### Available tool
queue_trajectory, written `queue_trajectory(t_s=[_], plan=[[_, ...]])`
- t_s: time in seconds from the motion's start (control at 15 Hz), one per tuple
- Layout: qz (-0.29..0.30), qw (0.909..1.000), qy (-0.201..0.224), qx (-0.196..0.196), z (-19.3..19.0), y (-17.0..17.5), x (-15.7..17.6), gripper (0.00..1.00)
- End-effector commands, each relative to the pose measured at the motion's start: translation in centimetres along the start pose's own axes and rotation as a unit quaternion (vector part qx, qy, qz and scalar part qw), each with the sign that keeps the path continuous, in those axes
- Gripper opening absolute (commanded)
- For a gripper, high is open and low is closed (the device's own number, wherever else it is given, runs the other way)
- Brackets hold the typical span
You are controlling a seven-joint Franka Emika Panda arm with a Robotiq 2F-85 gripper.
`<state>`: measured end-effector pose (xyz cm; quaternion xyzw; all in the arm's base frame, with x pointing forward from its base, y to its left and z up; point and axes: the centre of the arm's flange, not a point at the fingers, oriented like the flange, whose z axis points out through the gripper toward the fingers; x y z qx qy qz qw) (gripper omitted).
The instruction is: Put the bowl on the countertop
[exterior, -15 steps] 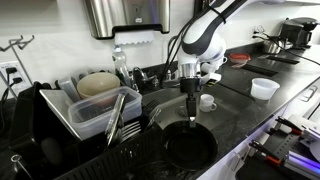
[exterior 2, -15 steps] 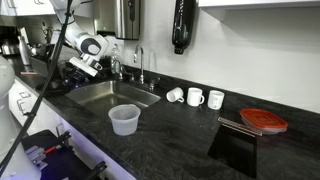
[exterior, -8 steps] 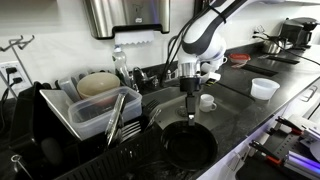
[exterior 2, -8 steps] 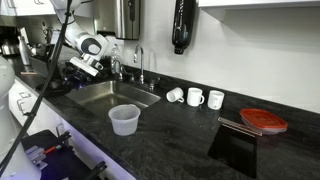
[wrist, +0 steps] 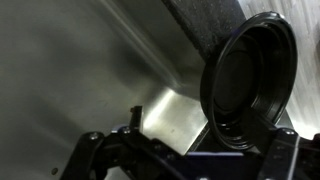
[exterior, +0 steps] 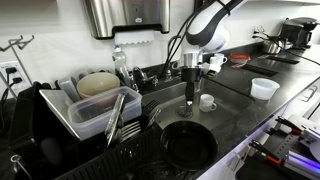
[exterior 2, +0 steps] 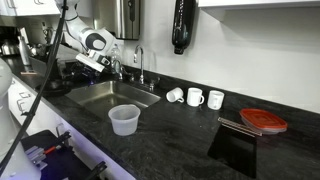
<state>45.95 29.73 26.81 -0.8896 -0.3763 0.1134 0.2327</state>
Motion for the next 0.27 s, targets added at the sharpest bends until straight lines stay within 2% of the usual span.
queue_trajectory(t_s=[0.0,0.2], plan=[[0.000,1.0000,0.001,-0.002,-0.19,-0.14,-0.17,1.00],[0.000,1.0000,-0.002,-0.002,-0.03,-0.28,-0.43,1.00]])
